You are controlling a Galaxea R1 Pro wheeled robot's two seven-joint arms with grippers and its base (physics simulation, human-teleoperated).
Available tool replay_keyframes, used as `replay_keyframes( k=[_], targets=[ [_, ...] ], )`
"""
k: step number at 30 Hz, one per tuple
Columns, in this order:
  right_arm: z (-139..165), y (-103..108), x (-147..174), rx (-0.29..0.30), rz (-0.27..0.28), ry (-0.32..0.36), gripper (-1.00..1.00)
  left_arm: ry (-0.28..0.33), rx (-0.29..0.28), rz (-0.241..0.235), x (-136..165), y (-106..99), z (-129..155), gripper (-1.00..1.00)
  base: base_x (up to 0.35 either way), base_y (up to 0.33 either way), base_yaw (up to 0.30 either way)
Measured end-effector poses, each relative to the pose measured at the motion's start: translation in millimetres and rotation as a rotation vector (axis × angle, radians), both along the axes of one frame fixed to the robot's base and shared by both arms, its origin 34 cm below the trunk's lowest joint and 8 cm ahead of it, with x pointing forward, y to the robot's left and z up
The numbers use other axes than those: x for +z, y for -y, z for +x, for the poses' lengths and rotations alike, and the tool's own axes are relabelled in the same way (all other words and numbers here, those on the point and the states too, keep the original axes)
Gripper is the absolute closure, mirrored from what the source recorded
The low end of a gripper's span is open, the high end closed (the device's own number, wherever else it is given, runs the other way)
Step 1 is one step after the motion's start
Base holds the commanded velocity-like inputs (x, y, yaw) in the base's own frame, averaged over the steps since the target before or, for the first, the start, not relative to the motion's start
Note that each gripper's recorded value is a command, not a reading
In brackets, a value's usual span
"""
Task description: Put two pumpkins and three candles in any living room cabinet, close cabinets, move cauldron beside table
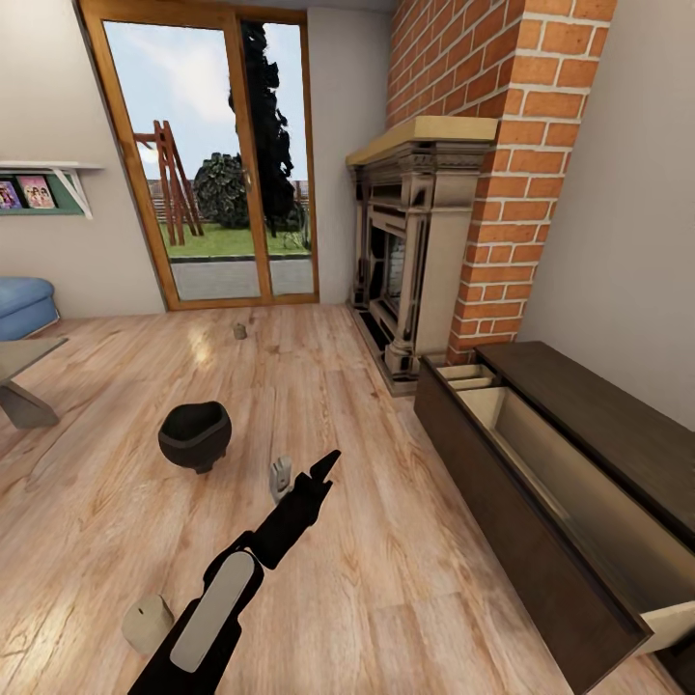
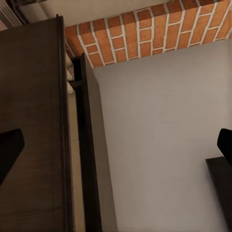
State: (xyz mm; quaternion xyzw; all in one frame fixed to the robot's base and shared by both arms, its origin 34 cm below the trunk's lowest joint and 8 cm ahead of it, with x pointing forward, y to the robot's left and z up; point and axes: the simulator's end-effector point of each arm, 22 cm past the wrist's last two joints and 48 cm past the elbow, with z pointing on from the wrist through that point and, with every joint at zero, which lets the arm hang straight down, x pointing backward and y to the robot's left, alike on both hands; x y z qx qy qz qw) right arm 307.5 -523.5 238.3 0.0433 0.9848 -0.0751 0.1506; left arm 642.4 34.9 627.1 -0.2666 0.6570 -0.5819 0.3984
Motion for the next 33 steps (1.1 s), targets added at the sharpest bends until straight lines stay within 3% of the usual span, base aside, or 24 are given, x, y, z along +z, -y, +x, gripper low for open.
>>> replay_keyframes(
  k=[18, 33],
  targets=[
    [-10, -1, -38, 0.001, 0.001, -0.002, -1.00, 0.002, -0.004, -0.003, -37, 1, -10, -1.00, 0.000, 0.000, 0.000],
    [-29, -5, -53, 0.012, 0.011, -0.062, -1.00, -0.059, -0.001, -0.002, -73, 0, -6, -1.00, 0.000, 0.000, 0.000]
  ],
)
